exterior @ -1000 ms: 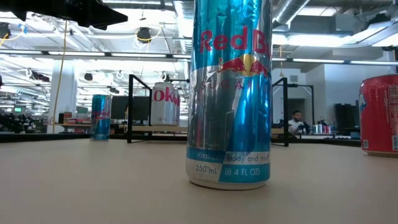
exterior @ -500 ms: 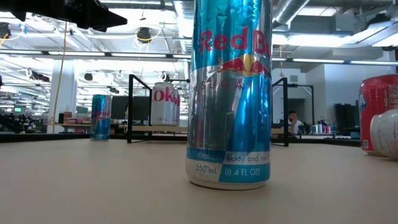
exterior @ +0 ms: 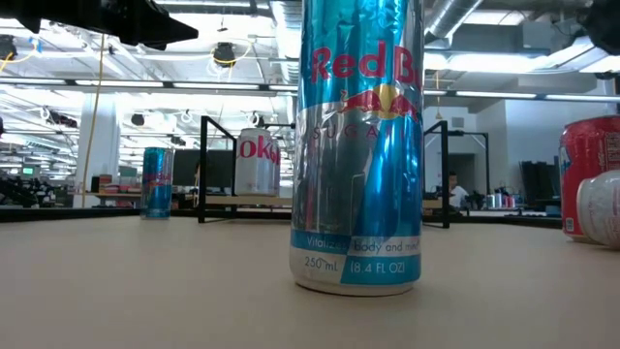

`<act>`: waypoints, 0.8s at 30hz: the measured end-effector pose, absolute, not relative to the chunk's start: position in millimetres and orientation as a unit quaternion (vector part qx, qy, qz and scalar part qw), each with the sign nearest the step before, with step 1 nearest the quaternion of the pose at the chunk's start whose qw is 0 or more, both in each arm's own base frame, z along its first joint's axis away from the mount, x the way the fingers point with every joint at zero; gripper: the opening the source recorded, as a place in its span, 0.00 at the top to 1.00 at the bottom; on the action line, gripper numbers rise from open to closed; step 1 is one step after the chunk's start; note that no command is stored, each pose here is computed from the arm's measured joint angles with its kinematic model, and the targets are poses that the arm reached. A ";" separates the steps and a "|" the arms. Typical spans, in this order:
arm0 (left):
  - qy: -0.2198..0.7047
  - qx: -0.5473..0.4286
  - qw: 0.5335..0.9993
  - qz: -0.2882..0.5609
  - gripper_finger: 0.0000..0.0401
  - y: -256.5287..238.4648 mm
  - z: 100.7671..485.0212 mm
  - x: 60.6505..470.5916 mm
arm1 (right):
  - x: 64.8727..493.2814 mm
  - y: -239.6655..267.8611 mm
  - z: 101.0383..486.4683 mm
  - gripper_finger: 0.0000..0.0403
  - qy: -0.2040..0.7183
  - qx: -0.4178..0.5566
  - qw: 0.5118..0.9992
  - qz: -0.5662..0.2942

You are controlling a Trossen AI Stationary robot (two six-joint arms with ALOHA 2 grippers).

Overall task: Place canned beverage on shelf
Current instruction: Put the pink-white soda can on the shelf aligned with the other pink-white soda can

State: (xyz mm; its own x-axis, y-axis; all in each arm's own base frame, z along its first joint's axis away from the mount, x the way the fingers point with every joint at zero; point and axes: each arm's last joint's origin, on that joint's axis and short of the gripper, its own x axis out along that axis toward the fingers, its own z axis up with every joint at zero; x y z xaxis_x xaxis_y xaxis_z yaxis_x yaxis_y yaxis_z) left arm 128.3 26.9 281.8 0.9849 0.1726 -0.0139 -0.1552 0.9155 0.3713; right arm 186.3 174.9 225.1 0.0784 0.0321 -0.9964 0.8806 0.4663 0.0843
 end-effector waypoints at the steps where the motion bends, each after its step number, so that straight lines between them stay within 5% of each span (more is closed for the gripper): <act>1: 0.023 0.188 0.978 0.084 1.00 26.8 281.8 128.4 | 185.9 173.9 224.0 0.26 0.589 0.384 0.624 -0.342; 11: 0.020 0.184 0.979 0.085 1.00 26.9 282.4 128.3 | 182.2 168.9 191.6 0.08 0.567 0.383 0.648 -0.336; 24: 0.024 0.183 0.979 0.087 1.00 27.0 281.8 128.3 | 176.2 161.2 140.2 0.10 0.514 0.460 0.661 -0.294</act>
